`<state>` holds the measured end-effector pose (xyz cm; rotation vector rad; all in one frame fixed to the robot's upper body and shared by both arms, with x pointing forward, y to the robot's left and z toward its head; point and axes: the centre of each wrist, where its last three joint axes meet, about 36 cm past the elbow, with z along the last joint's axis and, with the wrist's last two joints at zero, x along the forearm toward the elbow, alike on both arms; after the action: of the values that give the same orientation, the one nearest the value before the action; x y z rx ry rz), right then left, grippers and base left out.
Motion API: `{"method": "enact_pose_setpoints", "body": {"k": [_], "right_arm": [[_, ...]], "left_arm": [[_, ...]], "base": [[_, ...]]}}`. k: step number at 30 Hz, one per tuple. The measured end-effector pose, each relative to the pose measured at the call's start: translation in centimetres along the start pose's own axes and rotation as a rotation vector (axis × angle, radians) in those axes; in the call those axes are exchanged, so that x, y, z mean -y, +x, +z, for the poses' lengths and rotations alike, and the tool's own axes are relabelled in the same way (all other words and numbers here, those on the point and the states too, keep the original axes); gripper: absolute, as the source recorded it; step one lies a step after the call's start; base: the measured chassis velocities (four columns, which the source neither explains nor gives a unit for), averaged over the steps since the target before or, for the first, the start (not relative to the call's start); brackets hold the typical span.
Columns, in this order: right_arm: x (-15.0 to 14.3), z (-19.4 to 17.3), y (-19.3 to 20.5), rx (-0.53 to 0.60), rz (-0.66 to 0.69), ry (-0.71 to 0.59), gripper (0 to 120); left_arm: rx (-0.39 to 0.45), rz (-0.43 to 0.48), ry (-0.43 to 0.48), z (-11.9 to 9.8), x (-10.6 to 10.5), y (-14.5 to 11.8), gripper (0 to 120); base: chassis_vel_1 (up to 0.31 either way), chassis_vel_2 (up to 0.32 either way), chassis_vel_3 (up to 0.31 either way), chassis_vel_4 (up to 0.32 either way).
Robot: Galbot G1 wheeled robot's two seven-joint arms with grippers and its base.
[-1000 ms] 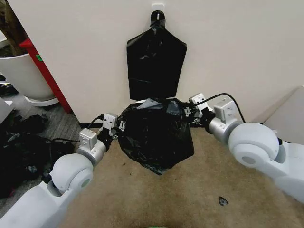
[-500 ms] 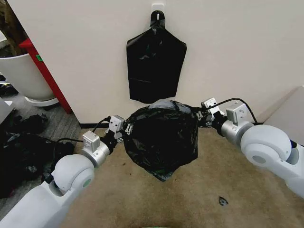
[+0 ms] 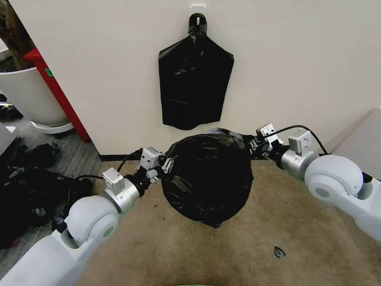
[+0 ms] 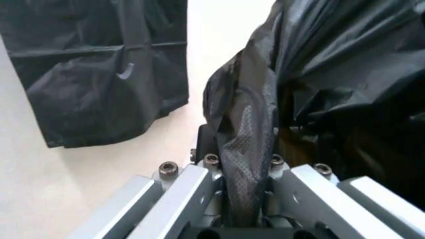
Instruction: Place the garbage bag over the trash bin.
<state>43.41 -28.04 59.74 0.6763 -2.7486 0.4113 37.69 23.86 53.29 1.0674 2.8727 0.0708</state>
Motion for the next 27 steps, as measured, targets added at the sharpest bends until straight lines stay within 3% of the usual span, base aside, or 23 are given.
{"method": "enact_pose_setpoints", "body": {"k": [18,27], "right_arm": [[0.7,2.0,-1.7,0.002,-0.004,-0.027,0],[-0.3,2.0,0.0,0.023,0.065,-0.077,33]], "left_arm": [[0.044,0.053,0.098,0.3,0.3,0.0,1],[-0.042,-0.13,0.276,1.1,-0.4,-0.8,1]], "base": [[0.0,0.0,0.0,0.0],[0.0,0.0,0.0,0.0]]}}
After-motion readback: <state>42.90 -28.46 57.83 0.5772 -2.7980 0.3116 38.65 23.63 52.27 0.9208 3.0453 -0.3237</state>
